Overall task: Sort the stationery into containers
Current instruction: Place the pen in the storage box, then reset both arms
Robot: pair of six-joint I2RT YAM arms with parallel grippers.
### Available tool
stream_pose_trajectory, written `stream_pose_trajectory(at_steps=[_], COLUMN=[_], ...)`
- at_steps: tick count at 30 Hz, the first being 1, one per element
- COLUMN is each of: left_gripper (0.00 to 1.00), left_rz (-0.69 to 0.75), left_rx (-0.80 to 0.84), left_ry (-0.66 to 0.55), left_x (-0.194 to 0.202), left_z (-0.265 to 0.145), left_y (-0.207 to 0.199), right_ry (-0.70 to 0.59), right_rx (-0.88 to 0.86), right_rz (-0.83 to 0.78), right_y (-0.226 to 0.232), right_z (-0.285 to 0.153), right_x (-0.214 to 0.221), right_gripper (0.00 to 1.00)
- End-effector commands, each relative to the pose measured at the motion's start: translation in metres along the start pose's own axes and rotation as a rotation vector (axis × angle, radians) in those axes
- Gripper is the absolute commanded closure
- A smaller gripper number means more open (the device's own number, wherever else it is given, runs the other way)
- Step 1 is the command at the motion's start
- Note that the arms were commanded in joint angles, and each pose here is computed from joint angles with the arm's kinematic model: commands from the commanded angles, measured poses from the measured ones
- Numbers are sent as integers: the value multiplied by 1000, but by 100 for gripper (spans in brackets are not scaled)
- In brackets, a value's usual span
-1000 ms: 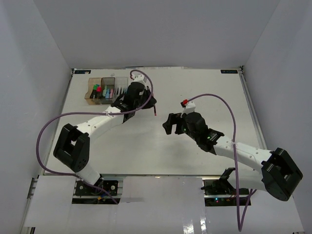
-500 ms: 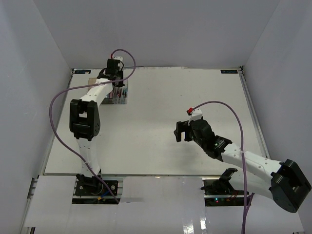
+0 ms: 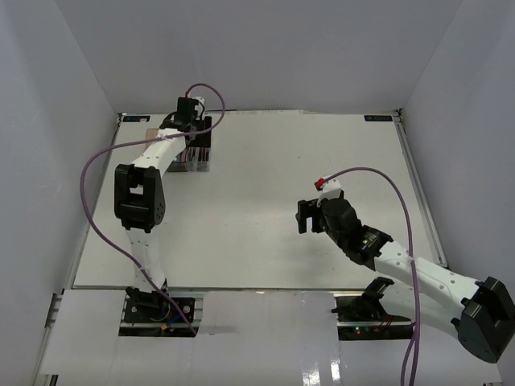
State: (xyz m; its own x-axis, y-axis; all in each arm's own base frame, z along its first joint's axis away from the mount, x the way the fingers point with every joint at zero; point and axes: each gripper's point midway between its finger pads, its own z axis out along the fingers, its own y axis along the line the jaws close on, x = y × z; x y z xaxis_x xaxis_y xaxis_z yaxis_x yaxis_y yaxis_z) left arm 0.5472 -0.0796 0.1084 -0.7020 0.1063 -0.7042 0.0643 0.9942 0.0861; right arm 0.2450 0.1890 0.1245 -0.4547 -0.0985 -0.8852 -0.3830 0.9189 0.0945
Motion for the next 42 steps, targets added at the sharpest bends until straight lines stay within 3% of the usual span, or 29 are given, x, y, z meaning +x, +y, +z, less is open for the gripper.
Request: stream_pose_trajectory(at_steps=[1,3,4,6,8,9,10,11,15,16,17,18,24,42], left_gripper=[23,17,13,10,9,9,8,6,2,2,2,2,2,2], left_rz=[-61,-108,-125,-165,-184,-214,-220,-249,-290,-313,-316,-340,-377,-413], left_rx=[49,65,77,88,88,98,92,91,71,74,63,70,92,126], left_ry=[-166,-251,-238,-334,-335,-422,-394,-486,-524,-595,-579,-637,-571,-574], left_x=[-54,-72,-59,-66,-40,-42,-16,-15,38,45,62,68,116,139], left_z=[-83,-132,-140,-197,-216,-258,-256,-295,-319,-344,-339,-357,-341,-314], left_y=[2,6,5,13,16,22,23,31,40,46,47,50,44,35], right_ry=[-72,-113,-125,-155,-180,-192,-213,-229,-286,-294,-303,-309,-322,-371], right_rx=[84,111,143,175,209,217,230,236,246,253,254,256,249,277], right_rz=[-42,-48,-50,-47,-42,-39,-32,-27,-26,-26,-20,-17,-5,43], right_y=[-16,-21,-28,-35,-45,-48,-51,-55,-64,-67,-70,-71,-80,-93], right_z=[-12,-23,-31,-41,-56,-62,-69,-79,-101,-106,-112,-115,-134,-145], right_x=[-34,-53,-58,-72,-80,-83,-90,-93,-103,-103,-102,-101,-91,-80], right_gripper=[10,10,10,10,10,10,10,10,10,10,10,10,10,10])
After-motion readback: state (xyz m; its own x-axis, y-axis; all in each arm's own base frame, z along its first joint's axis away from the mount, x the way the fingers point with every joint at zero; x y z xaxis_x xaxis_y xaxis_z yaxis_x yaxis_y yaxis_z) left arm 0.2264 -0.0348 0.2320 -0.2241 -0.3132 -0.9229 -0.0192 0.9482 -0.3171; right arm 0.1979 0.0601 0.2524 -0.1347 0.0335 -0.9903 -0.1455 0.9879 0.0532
